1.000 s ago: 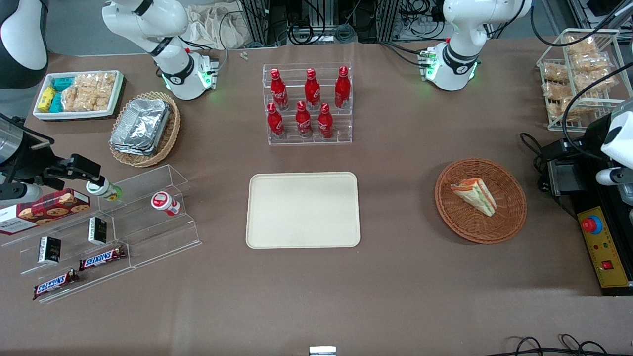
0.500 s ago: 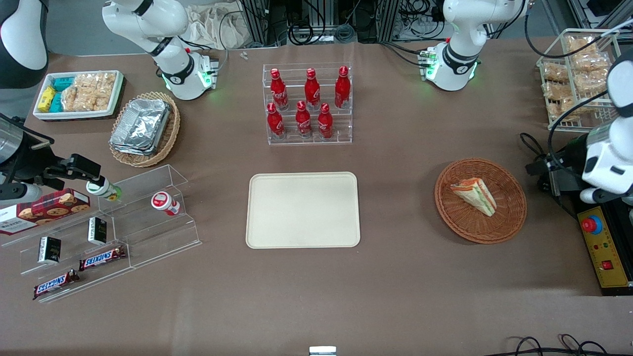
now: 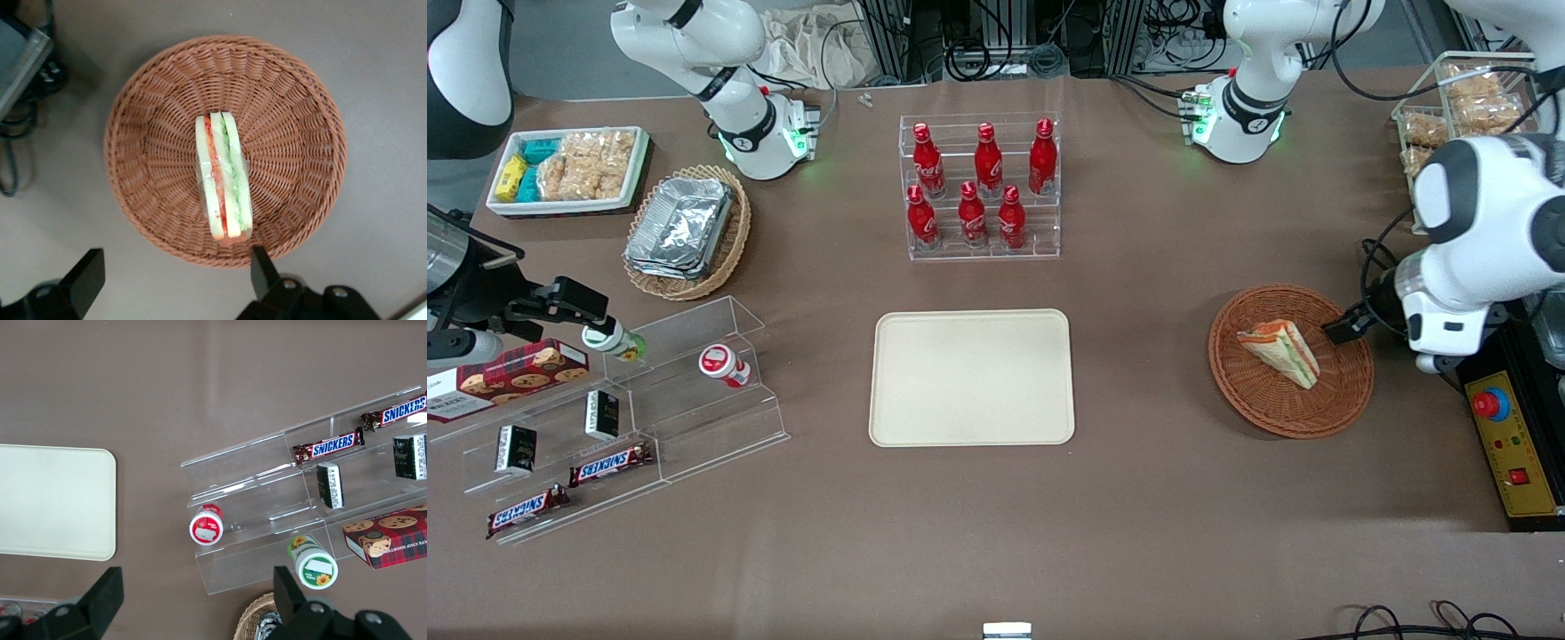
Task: Place sandwich from basket to tray
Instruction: 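Lower the open left gripper around the wrapped sandwich in the basket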
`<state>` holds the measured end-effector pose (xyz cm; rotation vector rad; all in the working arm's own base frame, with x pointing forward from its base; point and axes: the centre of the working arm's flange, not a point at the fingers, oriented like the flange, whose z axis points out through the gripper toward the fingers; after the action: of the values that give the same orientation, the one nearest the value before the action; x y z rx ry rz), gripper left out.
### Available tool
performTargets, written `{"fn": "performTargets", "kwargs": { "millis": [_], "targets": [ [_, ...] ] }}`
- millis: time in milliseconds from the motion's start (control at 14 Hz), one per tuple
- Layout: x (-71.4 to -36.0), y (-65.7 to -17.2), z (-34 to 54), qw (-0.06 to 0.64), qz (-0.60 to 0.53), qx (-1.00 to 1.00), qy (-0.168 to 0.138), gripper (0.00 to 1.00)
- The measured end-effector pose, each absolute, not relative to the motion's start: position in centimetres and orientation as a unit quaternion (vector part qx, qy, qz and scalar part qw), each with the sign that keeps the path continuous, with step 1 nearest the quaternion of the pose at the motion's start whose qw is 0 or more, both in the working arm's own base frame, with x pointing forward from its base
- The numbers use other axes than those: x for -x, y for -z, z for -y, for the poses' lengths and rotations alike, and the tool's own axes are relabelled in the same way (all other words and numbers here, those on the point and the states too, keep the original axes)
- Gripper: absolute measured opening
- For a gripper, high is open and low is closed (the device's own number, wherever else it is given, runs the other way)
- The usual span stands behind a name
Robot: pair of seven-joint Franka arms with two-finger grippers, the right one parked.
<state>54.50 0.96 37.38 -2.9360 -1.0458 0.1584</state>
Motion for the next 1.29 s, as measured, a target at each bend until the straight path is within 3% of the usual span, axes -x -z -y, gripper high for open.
{"fn": "performTargets", "kwargs": {
  "millis": [714, 1143, 1286],
  "targets": [
    [-50.7, -29.9, 2.2, -0.011, 0.356, 0.934, 0.009, 0.96],
    [-47.4, -26.0, 2.1, -0.005, 0.357, 0.934, -0.005, 0.97],
    [-47.5, -25.7, 2.1, -0.01, 0.356, 0.934, 0.004, 0.97]
  ]
}}
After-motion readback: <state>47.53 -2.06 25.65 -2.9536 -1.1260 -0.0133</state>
